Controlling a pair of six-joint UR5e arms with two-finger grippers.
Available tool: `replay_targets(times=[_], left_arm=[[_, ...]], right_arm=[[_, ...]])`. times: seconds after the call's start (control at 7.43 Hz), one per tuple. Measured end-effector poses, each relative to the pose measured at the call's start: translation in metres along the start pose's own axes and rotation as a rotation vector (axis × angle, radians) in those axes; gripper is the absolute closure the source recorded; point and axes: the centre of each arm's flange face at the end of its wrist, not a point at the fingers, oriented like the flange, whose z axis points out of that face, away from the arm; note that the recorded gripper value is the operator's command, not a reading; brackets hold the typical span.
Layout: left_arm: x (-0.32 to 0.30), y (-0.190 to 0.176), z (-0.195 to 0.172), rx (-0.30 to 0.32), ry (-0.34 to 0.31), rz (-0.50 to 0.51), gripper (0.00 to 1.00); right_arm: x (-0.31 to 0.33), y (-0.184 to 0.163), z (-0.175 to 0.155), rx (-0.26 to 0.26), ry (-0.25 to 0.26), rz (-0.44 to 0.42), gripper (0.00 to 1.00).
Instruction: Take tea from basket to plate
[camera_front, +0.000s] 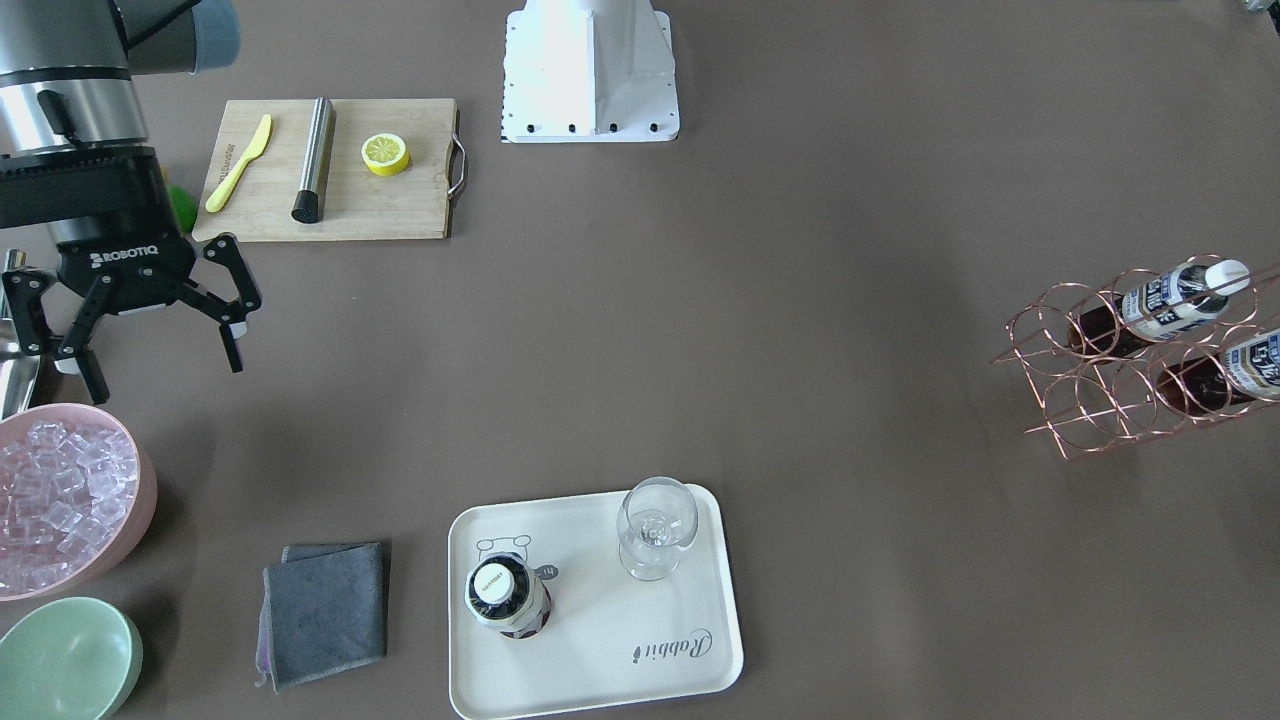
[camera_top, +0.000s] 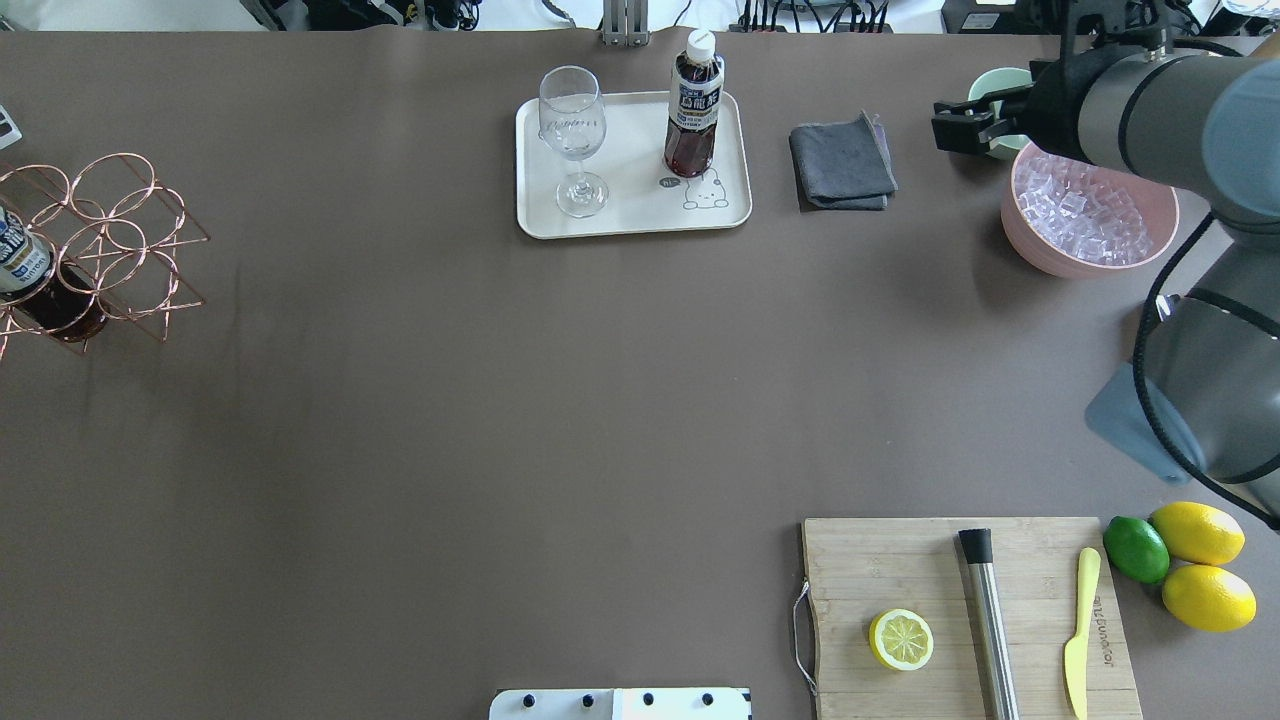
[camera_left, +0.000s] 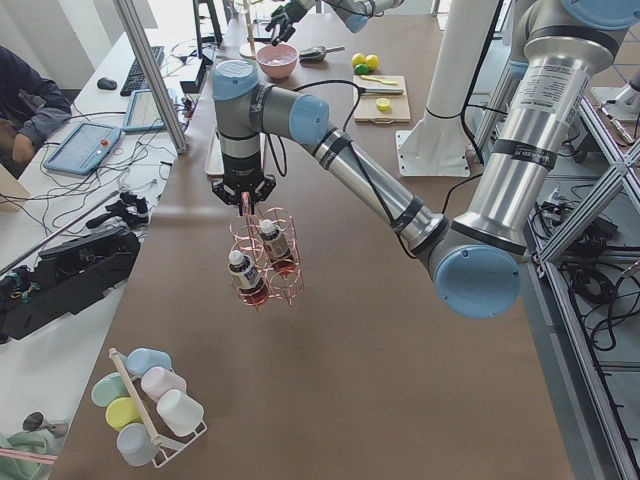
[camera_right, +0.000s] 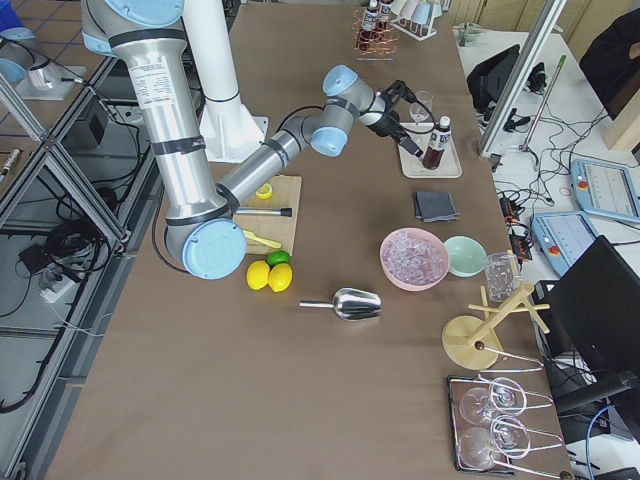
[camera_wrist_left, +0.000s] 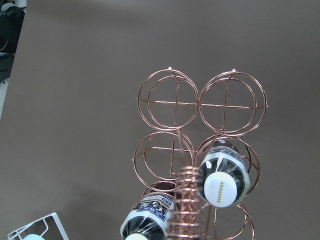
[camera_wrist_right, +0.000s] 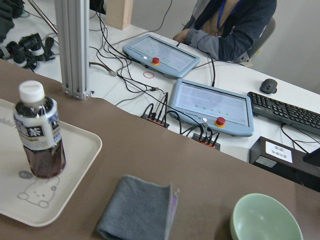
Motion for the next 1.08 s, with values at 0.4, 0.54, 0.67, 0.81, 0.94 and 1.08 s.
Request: replay_targets(times=[0.4, 0.54, 0.67, 0.81, 0.94, 1.08], left_arm=[[-0.017, 0.023, 0.02, -0.019, 0.037, 0.067, 1.0], [-0.021, 0.026, 0.027, -0.019, 0.041, 0.092, 1.0], [-0.027, 0.027, 0.034, -0.013, 0.03, 0.119, 1.0], [-0.033, 0.027, 0.041, -0.006, 0.015, 0.145, 1.0], [-0.036, 0.026, 0.047, -0.004, 0.009, 0.163, 1.0], [-0.038, 0.026, 0.052, -0.008, 0.008, 0.18, 1.0]], right_arm=[[0.13, 0.027, -0.01, -0.324, 0.023, 0.088, 0.0], [0.178, 0.051, -0.016, -0.435, 0.018, 0.172, 0.0], [0.216, 0.08, -0.02, -0.526, 0.033, 0.235, 0.0], [0.253, 0.107, -0.025, -0.604, 0.059, 0.31, 0.0], [0.291, 0.131, -0.028, -0.669, 0.046, 0.385, 0.0], [0.332, 0.159, -0.028, -0.715, 0.019, 0.425, 0.0]])
